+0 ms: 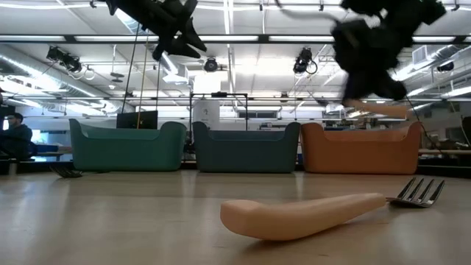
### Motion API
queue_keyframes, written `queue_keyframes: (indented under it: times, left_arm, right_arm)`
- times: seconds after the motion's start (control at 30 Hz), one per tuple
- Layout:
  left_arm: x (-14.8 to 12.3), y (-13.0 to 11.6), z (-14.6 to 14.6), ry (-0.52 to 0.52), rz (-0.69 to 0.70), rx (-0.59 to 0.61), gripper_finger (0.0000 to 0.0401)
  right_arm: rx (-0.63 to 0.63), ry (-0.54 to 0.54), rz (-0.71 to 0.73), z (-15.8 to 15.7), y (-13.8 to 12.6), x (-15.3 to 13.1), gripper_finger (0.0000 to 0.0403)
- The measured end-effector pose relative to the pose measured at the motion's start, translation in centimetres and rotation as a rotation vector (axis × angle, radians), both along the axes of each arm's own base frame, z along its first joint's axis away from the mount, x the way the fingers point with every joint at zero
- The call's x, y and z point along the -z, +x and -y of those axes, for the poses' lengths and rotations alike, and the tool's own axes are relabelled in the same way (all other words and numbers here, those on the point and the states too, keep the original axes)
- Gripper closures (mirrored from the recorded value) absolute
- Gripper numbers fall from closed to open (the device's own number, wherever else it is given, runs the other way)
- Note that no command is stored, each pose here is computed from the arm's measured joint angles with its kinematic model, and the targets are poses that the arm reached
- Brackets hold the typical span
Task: Sort silverware by color (type)
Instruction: Put the orange fork into the green bin
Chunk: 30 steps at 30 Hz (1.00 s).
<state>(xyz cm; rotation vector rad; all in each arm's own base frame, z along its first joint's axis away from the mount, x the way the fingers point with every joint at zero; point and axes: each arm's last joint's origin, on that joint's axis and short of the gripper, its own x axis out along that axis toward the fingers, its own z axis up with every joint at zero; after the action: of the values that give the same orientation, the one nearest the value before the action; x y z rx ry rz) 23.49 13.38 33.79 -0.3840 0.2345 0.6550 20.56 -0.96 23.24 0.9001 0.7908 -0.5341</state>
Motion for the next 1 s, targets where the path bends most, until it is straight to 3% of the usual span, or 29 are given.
queue_keyframes:
  times: [0.17, 0.23, 0.43, 0.53, 0.63, 0.8, 1.0]
  left_arm:
    - [0.5, 1.0, -0.3, -0.214, 0.168, -0.083, 0.0255]
    - [0.7, 1.8, -0.4, -0.252, 0.22, -0.088, 0.0255]
    - [0.8, 3.5, 0.1, -0.271, 0.309, -0.049, 0.0255]
    - [0.8, 4.2, 0.2, -0.263, 0.345, -0.03, 0.0255]
    - [1.1, 4.8, 0.3, -0.292, 0.377, -0.028, 0.0255]
    - [2.4, 5.7, 0.2, -0.33, 0.339, -0.034, 0.0255]
    - [3.3, 6.6, 0.3, -0.302, 0.301, -0.012, 0.0255]
  right_arm:
    - [-0.023, -0.265, 0.33, 1.8, 2.6, -4.3, 0.0365]
    - [0.002, -0.36, 0.417, 2.8, 3.6, -5.8, 0.0365]
    - [0.135, -0.558, 0.401, 6.4, 5.7, -7.9, 0.0365]
    - [0.158, -0.578, 0.378, 8.1, 6.9, -8.3, 0.0365]
    - [0.086, -0.571, 0.379, 8.9, 8.6, -8.6, 0.0365]
    - [0.035, -0.565, 0.364, 9.5, 11.1, -9.1, 0.0364]
    - [0.013, -0.546, 0.282, 10.2, 13.1, -8.4, 0.0364]
